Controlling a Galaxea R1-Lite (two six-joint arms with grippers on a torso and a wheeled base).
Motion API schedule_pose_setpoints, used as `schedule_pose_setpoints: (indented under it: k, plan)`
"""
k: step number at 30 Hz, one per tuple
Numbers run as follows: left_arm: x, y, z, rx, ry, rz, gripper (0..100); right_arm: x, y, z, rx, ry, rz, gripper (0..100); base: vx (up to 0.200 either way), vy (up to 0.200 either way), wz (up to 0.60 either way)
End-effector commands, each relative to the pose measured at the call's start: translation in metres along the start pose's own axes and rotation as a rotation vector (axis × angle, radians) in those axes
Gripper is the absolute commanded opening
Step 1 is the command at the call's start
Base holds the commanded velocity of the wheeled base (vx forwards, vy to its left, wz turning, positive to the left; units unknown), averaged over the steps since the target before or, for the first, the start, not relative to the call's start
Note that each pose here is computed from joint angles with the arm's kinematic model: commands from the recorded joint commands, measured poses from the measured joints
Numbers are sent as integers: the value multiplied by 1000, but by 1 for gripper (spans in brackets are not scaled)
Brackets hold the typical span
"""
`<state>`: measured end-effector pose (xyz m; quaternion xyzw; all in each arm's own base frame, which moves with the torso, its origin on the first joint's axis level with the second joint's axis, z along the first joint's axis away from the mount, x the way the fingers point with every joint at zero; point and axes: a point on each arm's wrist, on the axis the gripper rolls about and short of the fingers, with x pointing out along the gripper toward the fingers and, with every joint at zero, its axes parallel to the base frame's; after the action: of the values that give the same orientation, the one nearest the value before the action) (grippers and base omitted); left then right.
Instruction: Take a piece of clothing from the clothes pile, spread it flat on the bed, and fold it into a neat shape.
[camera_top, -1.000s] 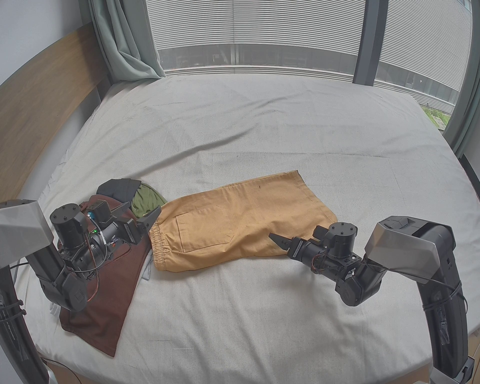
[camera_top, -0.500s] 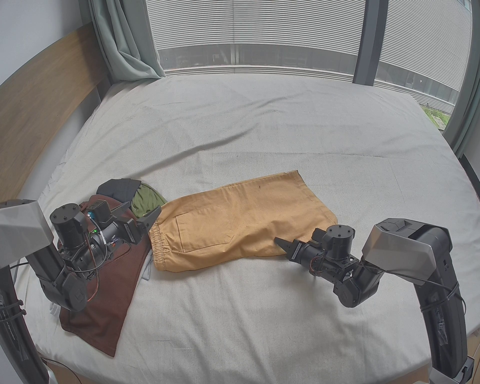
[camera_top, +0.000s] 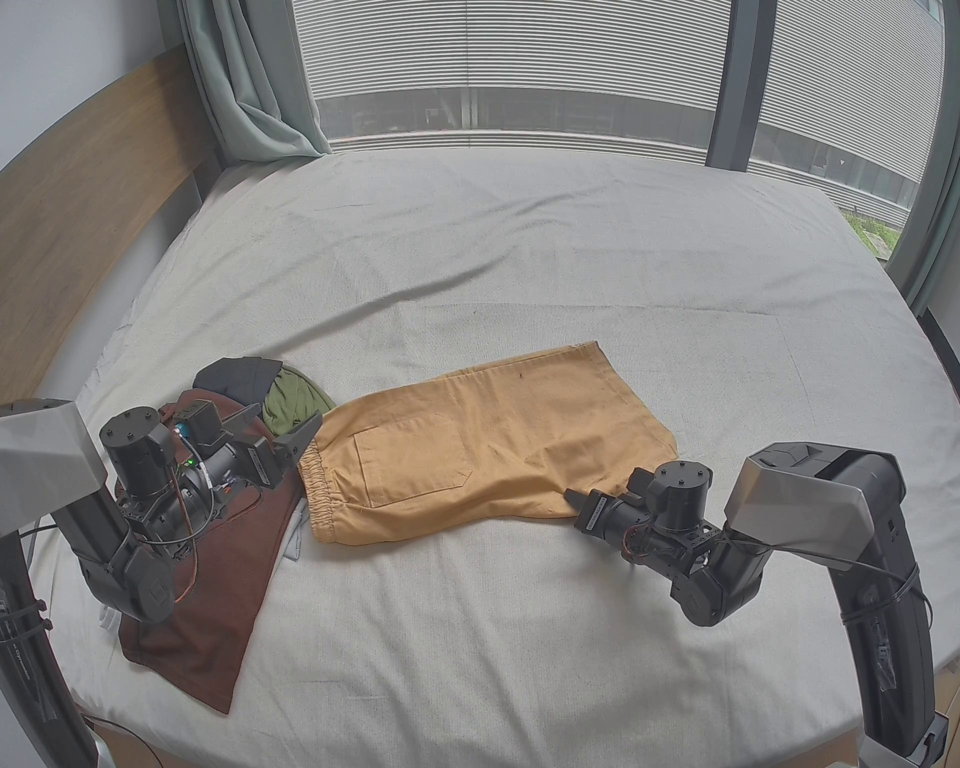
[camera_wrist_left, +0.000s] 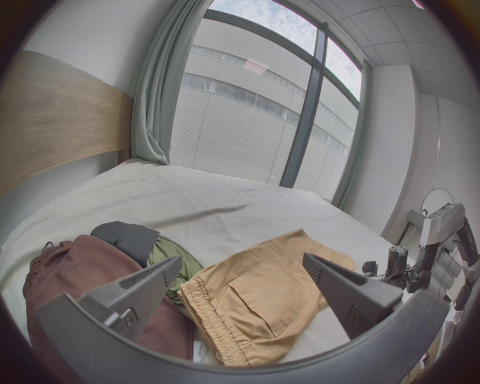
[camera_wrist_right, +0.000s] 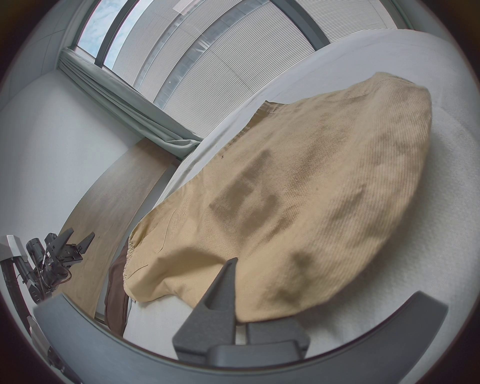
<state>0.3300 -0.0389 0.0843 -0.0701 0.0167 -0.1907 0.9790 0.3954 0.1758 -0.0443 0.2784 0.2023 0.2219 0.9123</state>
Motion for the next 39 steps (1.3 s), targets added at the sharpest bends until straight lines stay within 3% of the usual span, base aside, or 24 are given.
schedule_pose_setpoints:
  k: [1, 18, 39]
  plan:
    - [0, 0, 0, 0, 0, 0, 100, -12, 7, 5, -1, 1, -1, 0, 0, 0, 0]
    - [-1, 1, 1, -1, -2, 1, 100, -72, 16, -4, -5, 40, -24, 0, 0, 0, 0]
    - [-1, 1, 0, -3, 0, 2, 100, -130, 12, -38, -37, 193, -157, 0, 0, 0, 0]
